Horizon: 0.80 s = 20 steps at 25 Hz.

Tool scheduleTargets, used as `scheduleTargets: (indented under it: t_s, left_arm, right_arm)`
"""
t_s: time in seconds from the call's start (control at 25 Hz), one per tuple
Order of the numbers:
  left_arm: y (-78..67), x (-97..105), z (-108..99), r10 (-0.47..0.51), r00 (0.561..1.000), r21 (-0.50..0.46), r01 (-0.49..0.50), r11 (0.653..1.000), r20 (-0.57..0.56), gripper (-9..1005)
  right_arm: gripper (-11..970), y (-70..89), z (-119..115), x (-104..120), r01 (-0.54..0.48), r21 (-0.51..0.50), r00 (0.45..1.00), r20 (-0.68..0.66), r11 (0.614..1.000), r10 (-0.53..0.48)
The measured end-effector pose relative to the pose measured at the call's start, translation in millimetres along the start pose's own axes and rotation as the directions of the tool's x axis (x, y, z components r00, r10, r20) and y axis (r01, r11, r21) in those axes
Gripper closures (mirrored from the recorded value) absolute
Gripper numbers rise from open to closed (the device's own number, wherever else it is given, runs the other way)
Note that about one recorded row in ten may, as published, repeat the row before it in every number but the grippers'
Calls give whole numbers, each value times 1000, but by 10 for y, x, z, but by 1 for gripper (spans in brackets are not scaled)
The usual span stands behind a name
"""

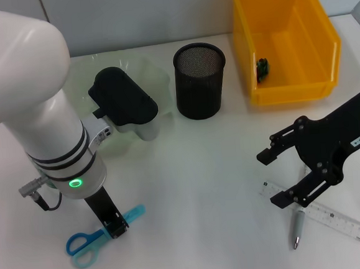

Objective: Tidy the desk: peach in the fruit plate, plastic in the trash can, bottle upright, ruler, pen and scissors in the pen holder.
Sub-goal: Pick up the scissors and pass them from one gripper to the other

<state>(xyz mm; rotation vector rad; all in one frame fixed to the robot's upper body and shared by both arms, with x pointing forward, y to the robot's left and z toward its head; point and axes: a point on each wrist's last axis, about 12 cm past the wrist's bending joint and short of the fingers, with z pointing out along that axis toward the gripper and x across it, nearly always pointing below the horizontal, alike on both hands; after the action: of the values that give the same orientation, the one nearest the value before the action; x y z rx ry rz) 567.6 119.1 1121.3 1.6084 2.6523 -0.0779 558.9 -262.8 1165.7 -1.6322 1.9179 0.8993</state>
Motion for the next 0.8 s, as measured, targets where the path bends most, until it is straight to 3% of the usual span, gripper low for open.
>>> scheduleTargets:
  t_s: [0.2,0.48,0.52,0.64,0.8]
  left_arm:
    - [5,-5,-34,-6,1000,6,6,1000,3,771]
    - [47,16,-427,-50,991,53,44,998,127,769]
    - [67,52,-563,-77,979,93,60,994,191,768]
    - [98,110,-697,-118,955,158,76,985,272,767]
    - [140,275,-872,-216,885,289,98,952,413,765]
  right_arm:
    - [121,-2,-1,0,-1,1,1000,1,1000,1]
    - [121,-4,-110,31,-34,25,999,16,999,34]
    - [121,-5,-166,52,-53,38,998,33,998,52]
    - [121,-1,-230,79,-74,51,996,57,996,71]
    - [121,11,-323,160,-116,75,990,91,990,109]
